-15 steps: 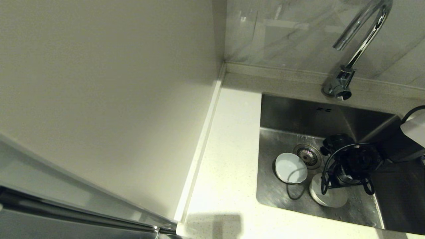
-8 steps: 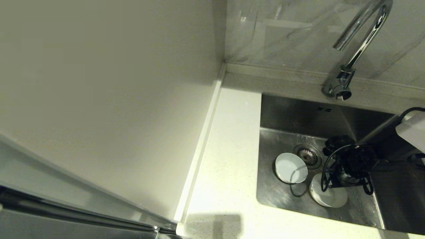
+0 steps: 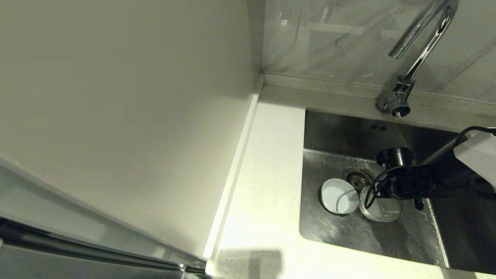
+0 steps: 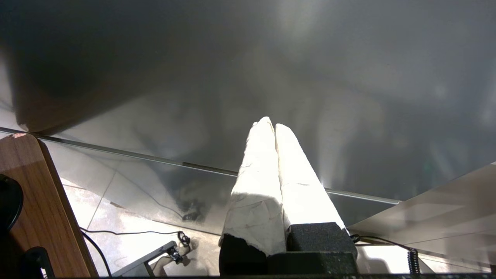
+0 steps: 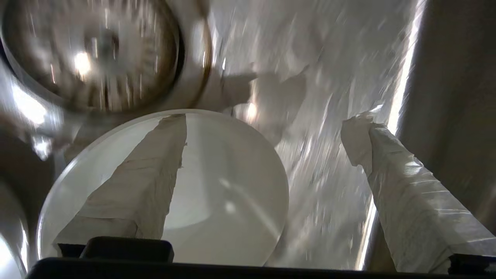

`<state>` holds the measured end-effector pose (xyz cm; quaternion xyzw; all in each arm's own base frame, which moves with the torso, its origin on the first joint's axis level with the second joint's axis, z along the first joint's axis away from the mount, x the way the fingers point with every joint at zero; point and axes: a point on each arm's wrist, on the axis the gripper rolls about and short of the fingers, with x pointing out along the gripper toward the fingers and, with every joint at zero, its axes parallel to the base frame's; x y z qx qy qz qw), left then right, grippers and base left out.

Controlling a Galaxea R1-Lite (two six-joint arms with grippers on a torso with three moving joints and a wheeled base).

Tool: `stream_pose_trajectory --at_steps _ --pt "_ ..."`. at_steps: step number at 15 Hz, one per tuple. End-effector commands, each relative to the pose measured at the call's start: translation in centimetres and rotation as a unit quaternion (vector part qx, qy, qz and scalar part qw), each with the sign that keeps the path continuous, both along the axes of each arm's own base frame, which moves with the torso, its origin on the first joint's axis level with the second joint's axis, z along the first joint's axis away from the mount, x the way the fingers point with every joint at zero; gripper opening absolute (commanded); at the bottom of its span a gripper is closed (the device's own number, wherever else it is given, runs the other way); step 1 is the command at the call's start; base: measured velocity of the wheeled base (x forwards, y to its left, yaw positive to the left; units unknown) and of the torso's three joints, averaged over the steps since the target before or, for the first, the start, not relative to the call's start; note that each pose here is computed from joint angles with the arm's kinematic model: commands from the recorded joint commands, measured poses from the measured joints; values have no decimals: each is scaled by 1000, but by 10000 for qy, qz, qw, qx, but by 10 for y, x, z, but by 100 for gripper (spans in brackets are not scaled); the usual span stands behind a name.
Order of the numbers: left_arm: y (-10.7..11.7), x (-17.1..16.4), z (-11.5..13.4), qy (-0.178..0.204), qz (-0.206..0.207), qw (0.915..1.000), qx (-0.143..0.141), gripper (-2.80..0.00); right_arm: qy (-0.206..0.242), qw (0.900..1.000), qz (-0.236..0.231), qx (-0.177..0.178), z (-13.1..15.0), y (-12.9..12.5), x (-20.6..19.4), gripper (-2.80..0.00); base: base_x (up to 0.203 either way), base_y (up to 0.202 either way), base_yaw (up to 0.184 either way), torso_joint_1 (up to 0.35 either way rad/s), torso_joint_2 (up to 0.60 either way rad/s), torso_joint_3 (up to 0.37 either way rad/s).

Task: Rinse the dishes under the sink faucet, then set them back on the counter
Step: Put a bowl back to the table from the sink

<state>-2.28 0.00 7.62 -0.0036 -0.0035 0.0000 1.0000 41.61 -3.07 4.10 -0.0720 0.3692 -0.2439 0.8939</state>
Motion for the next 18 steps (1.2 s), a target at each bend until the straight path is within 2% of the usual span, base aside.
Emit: stream_pose_trajectory --at_steps 1,6,9,11,16,18 --pt "0 0 -1 12 0 10000 -2 -280 -108 9999 -57 -57 -1 0 3 0 0 0 0 0 0 0" --pt "0 0 -1 12 0 10000 -2 -280 -28 9998 -194 -100 0 -8 -3 0 0 0 0 0 0 0" --pt "0 0 -1 12 0 10000 -2 -280 237 9990 -389 -43 -6 -22 -15 0 0 0 0 0 0 0" --pt "0 0 -1 12 0 10000 -2 -280 442 9979 -472 65 -9 -33 -22 0 0 0 0 0 0 0" --pt "0 0 -1 12 0 10000 -2 -280 589 9958 10 697 -26 -37 -18 0 0 0 0 0 0 0" --pt "0 0 0 5 -1 10000 -2 -280 694 9943 -9 805 -32 -38 -15 0 0 0 0 0 0 0"
